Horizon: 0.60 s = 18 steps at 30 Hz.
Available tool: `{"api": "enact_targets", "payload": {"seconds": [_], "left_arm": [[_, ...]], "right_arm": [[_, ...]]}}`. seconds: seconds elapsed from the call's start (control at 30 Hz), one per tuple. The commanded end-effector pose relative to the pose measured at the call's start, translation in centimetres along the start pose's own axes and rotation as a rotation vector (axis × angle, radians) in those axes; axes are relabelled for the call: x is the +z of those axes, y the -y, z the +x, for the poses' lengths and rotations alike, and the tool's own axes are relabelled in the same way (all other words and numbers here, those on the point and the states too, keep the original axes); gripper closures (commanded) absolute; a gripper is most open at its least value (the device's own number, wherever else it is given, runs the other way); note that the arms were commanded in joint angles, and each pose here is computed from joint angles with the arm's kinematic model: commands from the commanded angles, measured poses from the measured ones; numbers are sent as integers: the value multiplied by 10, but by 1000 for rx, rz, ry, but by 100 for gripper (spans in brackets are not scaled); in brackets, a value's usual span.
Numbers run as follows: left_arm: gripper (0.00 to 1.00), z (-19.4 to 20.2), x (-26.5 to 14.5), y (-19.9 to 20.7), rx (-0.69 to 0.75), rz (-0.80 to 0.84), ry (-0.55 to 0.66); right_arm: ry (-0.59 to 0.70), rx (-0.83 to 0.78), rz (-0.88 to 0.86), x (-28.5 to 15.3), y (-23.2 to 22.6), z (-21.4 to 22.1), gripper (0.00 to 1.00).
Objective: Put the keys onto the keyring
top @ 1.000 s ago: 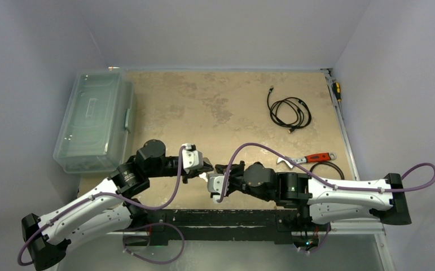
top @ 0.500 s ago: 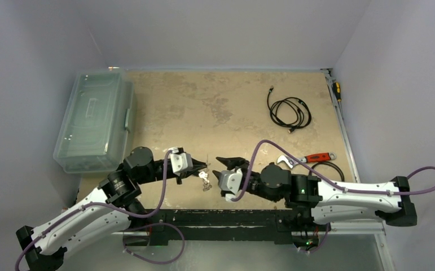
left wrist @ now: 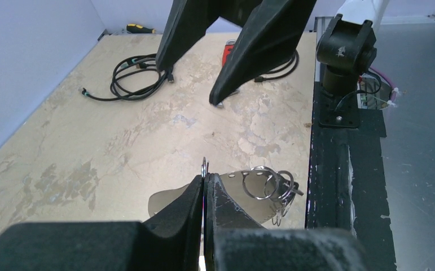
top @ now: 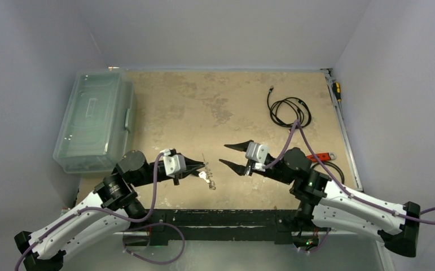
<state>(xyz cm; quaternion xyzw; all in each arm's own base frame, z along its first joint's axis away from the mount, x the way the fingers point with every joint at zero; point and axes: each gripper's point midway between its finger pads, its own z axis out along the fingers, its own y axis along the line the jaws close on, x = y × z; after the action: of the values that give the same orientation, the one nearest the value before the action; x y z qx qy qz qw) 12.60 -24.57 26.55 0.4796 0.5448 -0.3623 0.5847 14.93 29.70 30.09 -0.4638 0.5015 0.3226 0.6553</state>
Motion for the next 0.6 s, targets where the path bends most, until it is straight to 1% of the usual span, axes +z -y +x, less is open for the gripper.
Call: {"api": "enact_targets", "payload": {"seconds": [0.0,0.1,0.3,0.57], "left_arm": [[100,-19,-2,0,13,-2,79],[100,-21,-5,1,12,-4,89],[100,-25,-8,2,17,-2,110],[100,-28,-11,4,20,5,124]], "right_arm": [[110,96,-242,8,-31,-25,51],[140,102,-305,9,-38,-31,51],[154,112,-354,18,-42,-34,52],[169,116,-339,29,-37,-34,57]]}}
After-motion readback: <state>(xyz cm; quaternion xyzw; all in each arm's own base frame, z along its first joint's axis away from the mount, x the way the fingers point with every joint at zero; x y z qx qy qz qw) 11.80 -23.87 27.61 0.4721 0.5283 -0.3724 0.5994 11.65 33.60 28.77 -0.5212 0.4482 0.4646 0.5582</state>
